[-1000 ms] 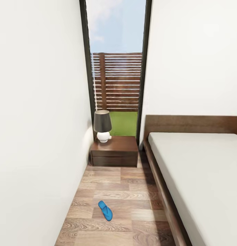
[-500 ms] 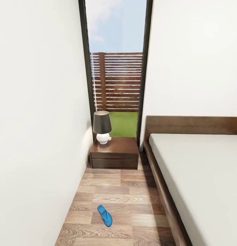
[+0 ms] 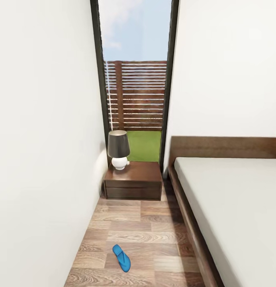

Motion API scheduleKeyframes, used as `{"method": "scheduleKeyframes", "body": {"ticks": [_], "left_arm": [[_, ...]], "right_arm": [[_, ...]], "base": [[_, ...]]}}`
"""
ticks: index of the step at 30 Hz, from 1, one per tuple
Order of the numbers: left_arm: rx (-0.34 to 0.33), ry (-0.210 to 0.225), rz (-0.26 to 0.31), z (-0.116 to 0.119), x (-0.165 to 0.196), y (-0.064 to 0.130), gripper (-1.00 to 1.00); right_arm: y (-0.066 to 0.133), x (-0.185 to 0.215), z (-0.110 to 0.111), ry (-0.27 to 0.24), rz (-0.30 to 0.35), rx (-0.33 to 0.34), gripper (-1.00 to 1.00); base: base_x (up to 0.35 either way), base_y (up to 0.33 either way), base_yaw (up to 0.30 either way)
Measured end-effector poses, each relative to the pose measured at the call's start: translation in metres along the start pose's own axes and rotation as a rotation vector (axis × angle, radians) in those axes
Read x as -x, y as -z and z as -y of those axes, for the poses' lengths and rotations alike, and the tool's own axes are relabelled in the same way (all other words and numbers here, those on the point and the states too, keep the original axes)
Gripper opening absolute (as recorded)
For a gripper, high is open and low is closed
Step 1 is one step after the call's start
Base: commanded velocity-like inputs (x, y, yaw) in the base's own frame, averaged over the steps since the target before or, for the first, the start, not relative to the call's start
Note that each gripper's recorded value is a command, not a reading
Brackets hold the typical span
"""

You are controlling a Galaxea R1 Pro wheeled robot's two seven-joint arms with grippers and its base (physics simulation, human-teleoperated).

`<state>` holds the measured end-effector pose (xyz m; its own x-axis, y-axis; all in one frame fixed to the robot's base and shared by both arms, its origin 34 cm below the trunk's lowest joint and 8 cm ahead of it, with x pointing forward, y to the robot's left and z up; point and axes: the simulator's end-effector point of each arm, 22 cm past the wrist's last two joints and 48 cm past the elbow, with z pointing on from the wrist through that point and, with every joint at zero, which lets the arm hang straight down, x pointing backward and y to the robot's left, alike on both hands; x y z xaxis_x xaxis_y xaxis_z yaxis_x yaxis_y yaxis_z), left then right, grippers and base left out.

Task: In the bedroom, move the book from the bed onto either nightstand, and place the two sandals side by side next to the bed.

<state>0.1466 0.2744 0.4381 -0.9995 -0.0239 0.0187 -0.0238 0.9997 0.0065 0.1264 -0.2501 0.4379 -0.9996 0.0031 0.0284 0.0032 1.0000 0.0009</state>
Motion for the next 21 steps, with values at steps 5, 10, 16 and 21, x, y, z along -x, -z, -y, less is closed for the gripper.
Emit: {"method": "scheduleKeyframes", "body": {"ticks": [5,10,16,21], "left_arm": [[0.000,0.000,0.000,0.0000,0.0000,0.0000,1.00],[0.000,0.000,0.000,0.0000,0.0000,0.0000,1.00],[0.000,0.000,0.000,0.0000,0.0000,0.0000,1.00],[0.000,0.000,0.000,0.0000,0.0000,0.0000,1.00]], "right_arm": [[0.0000,0.0000,-0.0001,-0.002,0.000,0.000,1.00],[0.0000,0.0002,-0.0001,-0.003,0.000,0.000,1.00],[0.0000,-0.0001,-0.0001,-0.006,0.000,0.000,1.00],[0.0000,0.0000,-0.0001,-0.006,0.000,0.001,1.00]], "base": [[0.137,0.000,0.000],[0.137,0.000,0.000],[0.137,0.000,0.000],[0.137,0.000,0.000]]}}
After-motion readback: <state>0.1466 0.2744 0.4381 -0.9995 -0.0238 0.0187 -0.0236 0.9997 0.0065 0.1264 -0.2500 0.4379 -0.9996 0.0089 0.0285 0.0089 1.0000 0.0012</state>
